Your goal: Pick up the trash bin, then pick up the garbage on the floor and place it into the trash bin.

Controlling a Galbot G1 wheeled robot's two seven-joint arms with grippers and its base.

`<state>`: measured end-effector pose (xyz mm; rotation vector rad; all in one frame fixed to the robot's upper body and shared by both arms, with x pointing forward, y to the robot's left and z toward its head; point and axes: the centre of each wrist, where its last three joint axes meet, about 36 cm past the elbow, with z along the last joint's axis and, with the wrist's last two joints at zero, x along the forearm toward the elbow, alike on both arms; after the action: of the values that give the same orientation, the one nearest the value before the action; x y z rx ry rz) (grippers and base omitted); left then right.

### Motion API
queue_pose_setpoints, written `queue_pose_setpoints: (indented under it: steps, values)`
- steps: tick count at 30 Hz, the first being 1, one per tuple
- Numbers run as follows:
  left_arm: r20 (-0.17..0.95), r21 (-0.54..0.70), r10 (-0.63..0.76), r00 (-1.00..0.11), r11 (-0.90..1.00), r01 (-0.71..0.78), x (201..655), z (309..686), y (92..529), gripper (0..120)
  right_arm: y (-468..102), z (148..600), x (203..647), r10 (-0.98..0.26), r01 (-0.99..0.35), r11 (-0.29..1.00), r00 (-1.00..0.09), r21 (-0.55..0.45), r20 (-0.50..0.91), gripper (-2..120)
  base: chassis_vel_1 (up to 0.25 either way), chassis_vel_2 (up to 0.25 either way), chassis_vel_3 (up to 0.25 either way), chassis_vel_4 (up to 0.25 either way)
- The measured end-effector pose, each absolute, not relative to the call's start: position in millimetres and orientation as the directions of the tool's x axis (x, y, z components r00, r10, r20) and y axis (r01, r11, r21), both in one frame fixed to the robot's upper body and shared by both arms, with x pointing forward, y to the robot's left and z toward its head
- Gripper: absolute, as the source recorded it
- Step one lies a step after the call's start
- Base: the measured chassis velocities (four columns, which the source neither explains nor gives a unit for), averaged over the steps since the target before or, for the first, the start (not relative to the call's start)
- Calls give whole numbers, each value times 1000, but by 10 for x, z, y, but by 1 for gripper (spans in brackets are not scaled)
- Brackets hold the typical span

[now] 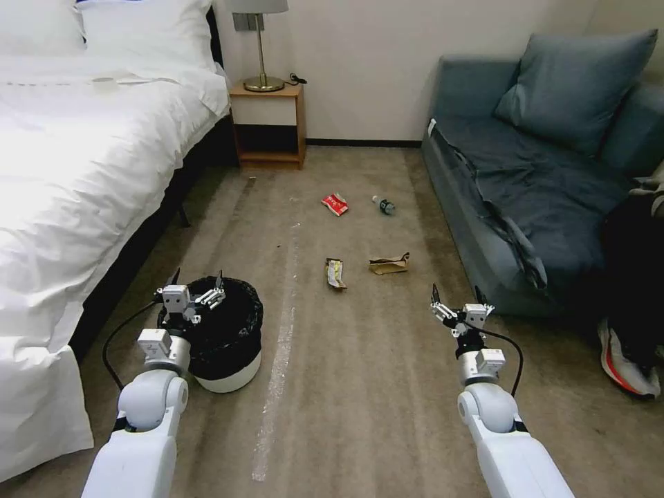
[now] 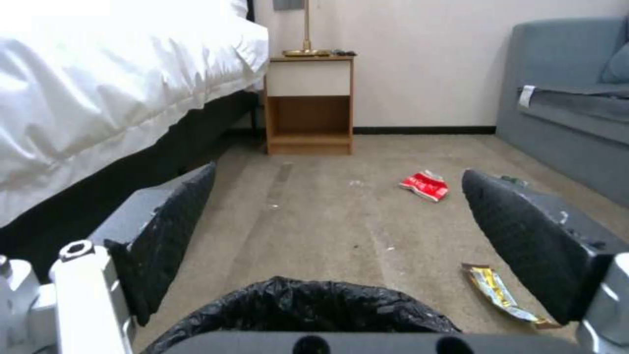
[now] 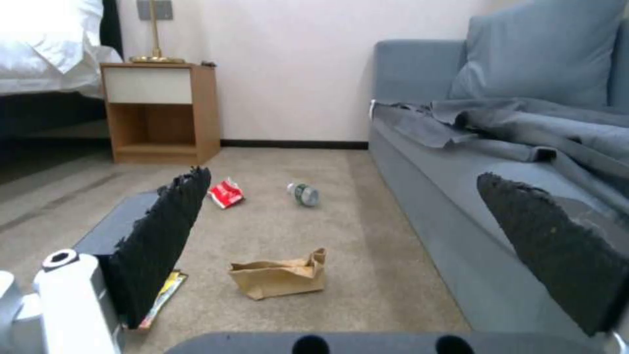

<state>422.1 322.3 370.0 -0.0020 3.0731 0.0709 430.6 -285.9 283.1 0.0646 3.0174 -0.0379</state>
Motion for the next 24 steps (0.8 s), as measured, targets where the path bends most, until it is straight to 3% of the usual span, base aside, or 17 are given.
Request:
queue_pose_setpoints:
  steps: [21,24]
  values:
    - [-69,45,-2,-998,999,-5,4228,3706,3220,100,-2862,2832,4305,42,45,999,-991,-22,-124,100,0,0,0,0]
    - [-80,-5,-69,-994,998,-69,4392,3880,3110,100,-2896,2860,4298,48,52,998,-991,-22,-127,100,0,0,0,0]
